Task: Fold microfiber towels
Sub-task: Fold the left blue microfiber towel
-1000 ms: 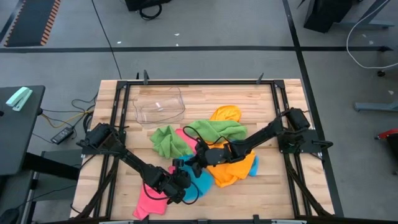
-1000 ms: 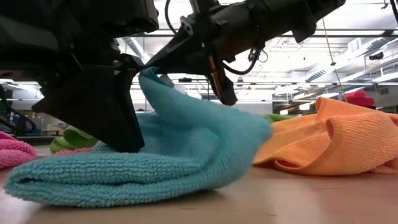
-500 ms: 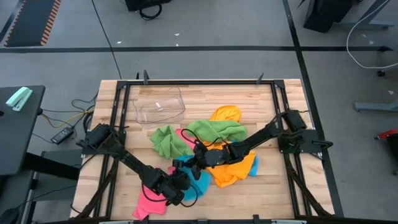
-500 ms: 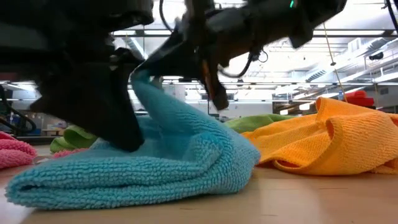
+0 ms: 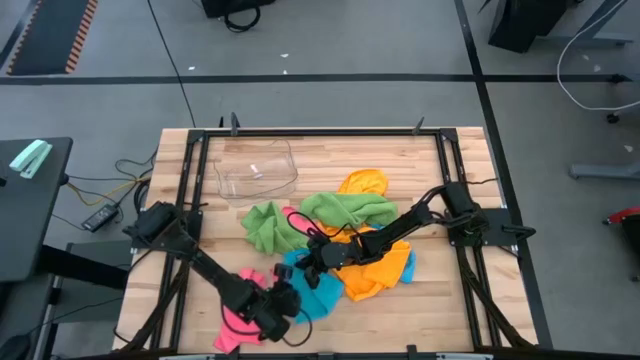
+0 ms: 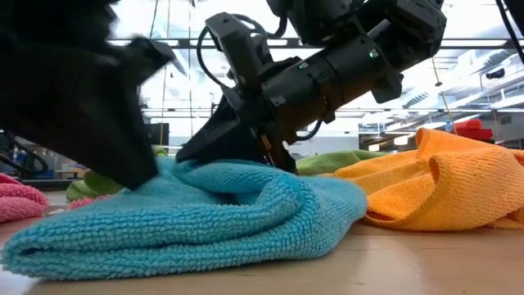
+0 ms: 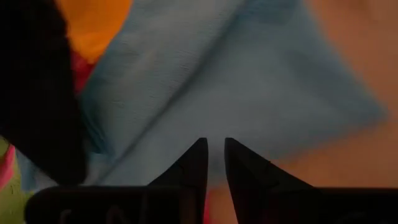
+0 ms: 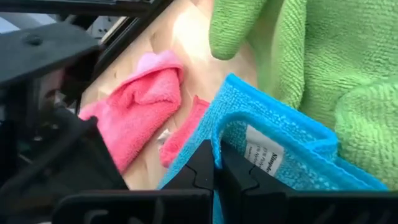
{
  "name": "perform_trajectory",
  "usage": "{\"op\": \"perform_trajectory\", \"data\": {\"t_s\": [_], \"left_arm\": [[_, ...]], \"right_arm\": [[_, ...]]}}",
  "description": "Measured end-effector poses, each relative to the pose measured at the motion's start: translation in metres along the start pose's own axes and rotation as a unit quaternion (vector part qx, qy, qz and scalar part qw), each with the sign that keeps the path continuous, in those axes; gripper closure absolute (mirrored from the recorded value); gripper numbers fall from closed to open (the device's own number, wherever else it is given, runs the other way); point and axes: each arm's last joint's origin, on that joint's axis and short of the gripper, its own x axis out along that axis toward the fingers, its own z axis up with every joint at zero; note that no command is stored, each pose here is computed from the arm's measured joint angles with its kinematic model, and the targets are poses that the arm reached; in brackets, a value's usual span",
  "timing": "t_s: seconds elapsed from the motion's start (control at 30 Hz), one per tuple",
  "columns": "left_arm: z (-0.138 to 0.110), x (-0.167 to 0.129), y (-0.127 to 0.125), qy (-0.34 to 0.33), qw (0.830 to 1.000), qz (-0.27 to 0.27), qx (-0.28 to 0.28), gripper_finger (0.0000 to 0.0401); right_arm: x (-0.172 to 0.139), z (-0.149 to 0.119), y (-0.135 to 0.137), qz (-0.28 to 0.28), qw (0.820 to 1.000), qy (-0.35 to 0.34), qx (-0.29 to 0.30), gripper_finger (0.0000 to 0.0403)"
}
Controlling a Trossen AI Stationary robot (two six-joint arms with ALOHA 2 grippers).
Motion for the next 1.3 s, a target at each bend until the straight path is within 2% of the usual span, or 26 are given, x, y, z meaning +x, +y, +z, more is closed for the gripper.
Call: {"op": "perform_trajectory", "data": {"t_s": [0.17,0.27,0.33,0.57,0.83,1.03,1.17,1.3], "left_arm": [[0.007,-0.022,-0.021,-0.022,0.998,-0.043,0.041,0.0339],[0.011,-0.024,-0.028,-0.052,0.997,-0.051,0.024,0.0339],[0.014,-0.017,-0.03,-0.067,0.997,-0.049,0.005,0.0339],[0.002,0.022,-0.032,-0.027,0.999,-0.015,-0.016,0.034],[-0.002,0.024,-0.038,-0.034,0.999,0.013,-0.02,0.0355],[-0.004,0.022,-0.04,-0.036,0.999,0.018,-0.008,0.0364],[-0.004,0.022,-0.04,-0.036,0.999,0.019,-0.008,0.0367],[-0.004,0.022,-0.04,-0.036,0.999,0.019,-0.008,0.0366]], "right_arm": [[-0.001,0.0,-0.001,-0.005,1.0,0.005,-0.001,0.0392],[-0.001,-0.001,-0.001,-0.01,1.0,0.009,0.0,0.0392],[-0.001,-0.001,-0.001,-0.009,1.0,0.009,0.002,0.0392],[-0.002,0.005,0.007,0.006,1.0,0.003,0.005,0.0392],[-0.001,0.017,0.02,0.019,1.0,-0.01,0.001,0.0392],[0.002,0.013,0.014,-0.009,1.0,-0.022,-0.017,0.0391],[0.008,0.007,0.004,-0.03,0.999,-0.009,-0.021,0.0368],[0.008,0.01,0.003,-0.032,0.999,-0.014,-0.022,0.0322]]}}
